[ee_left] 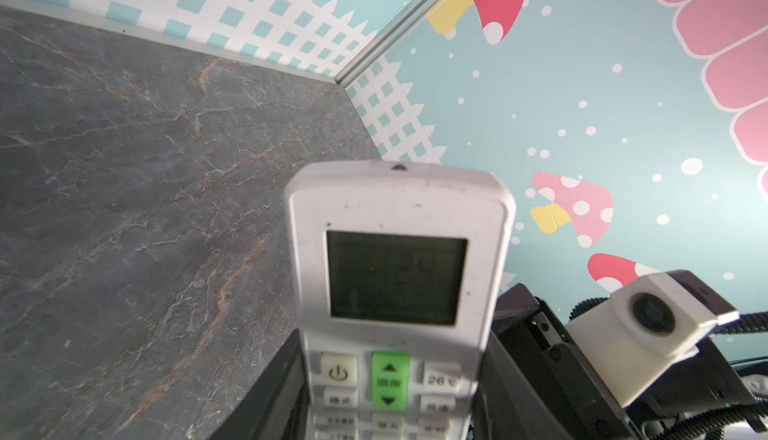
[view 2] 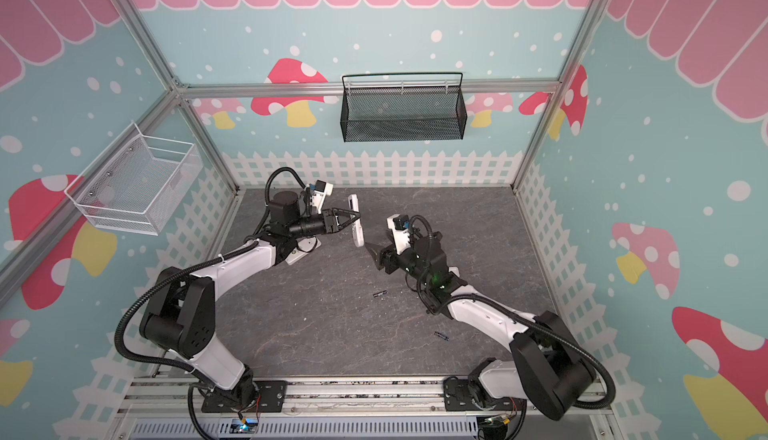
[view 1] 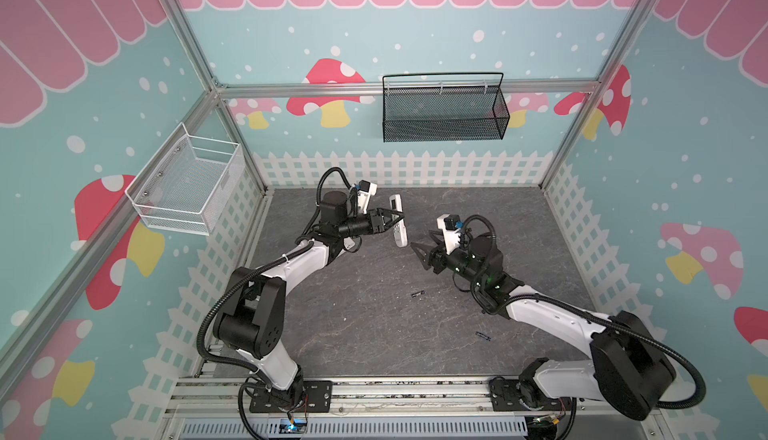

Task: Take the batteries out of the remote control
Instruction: 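Lift the green-button remote with the left gripper while the right gripper approaches it, then grasp the remote's edge with the right gripper and open the left gripper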

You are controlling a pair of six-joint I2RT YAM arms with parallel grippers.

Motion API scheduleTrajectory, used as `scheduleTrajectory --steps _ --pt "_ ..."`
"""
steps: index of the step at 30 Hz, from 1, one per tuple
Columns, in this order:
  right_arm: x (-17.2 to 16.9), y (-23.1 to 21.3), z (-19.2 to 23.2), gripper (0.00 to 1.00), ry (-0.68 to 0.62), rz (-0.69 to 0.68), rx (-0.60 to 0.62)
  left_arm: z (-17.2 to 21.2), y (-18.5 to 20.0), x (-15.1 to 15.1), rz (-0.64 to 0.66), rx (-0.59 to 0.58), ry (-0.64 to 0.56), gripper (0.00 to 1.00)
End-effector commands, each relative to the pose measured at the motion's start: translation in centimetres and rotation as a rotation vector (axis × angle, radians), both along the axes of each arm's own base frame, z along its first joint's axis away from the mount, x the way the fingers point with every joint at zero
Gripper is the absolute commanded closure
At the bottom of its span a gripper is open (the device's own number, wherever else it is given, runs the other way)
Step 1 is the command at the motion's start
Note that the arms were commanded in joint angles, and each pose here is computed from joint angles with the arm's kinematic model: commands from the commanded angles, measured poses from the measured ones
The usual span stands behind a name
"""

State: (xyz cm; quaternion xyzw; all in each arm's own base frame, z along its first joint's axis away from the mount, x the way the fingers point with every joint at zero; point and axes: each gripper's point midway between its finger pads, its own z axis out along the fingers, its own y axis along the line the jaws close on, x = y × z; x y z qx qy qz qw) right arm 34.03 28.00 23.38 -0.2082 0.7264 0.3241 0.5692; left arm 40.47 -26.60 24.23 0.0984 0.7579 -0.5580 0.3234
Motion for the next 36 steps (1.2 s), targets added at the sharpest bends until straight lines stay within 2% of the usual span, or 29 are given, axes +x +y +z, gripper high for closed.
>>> scheduleTrajectory --steps 1,8,11,14,16,17,20,25,29,36 --pt "1.6 1.2 0.8 0.27 -0.037 -0.053 -0.001 2.4 -0.2 0.1 0.024 -0.050 -0.048 0.55" --pt "3.0 3.0 -1.1 0.34 -0.031 -0.058 -0.057 2.3 -0.1 0.6 0.048 -0.050 -0.045 0.56" --pt "3.6 3.5 -1.8 0.45 -0.021 -0.065 -0.069 2.1 -0.1 0.8 0.062 -0.053 -0.047 0.56" --pt "3.8 4.0 -1.9 0.66 -0.015 -0.060 -0.071 2.3 -0.4 0.6 0.052 -0.041 -0.049 0.55" --pt "4.1 3.5 -2.1 0.91 -0.021 -0.091 -0.084 1.9 -0.5 0.7 0.059 -0.039 -0.045 0.48" --pt "4.2 3.2 -2.3 0.99 -0.022 -0.107 -0.092 1.8 -0.4 0.8 0.069 -0.034 -0.040 0.44" --pt "4.2 2.4 -2.2 1.00 -0.035 -0.132 -0.121 1.2 -0.2 0.8 0.071 0.003 -0.017 0.25" --pt "4.3 -0.4 -2.0 1.00 -0.090 -0.212 -0.198 2.3 0.1 0.3 0.047 0.003 -0.027 0.11" --pt "4.4 -2.9 -1.1 1.00 -0.147 -0.262 -0.264 3.9 0.5 -1.2 -0.018 0.042 -0.046 0.07" --pt "4.3 -6.8 1.1 1.00 -0.370 -0.380 -0.561 6.1 4.1 -2.0 0.001 0.066 -0.006 0.09"
